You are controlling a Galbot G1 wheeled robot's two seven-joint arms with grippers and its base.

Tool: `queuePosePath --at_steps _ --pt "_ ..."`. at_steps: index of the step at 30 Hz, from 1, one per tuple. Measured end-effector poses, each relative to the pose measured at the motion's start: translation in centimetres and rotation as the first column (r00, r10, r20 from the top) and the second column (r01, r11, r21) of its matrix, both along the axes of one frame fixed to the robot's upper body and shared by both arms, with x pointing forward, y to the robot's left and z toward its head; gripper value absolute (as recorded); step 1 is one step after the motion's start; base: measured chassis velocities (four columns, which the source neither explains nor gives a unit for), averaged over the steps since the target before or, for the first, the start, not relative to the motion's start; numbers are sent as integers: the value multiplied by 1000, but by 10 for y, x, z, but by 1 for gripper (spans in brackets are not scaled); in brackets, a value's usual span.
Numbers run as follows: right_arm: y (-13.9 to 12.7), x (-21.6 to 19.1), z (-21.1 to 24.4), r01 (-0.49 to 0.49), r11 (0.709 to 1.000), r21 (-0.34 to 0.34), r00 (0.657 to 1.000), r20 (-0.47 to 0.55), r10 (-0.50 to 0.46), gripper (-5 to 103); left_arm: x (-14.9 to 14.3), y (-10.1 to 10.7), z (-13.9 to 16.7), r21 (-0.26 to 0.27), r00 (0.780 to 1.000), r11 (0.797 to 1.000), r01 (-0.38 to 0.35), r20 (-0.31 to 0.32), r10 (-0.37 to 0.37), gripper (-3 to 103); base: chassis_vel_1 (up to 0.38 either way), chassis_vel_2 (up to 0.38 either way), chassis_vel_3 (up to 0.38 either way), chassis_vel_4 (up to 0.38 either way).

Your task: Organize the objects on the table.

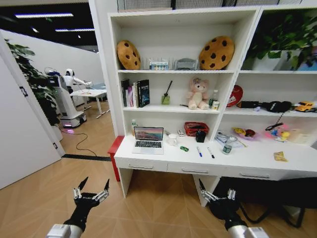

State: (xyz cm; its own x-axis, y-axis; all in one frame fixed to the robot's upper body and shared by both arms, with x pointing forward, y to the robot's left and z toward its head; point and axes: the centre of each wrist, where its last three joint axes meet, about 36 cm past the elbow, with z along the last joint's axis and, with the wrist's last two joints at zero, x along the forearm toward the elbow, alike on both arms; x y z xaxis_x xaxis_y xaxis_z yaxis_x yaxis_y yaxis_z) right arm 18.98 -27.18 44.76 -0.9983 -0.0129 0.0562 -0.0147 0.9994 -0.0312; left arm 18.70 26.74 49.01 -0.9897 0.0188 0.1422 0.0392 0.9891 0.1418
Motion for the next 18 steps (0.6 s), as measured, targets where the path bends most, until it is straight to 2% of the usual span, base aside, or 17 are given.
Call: queuePosePath --at_steps 18 --pt "1 -1 -4 15 1000 18 1000 -11 -15 100 1 1 -4 -2 1000 1000 -21 -1 21 97 0 0 0 0"
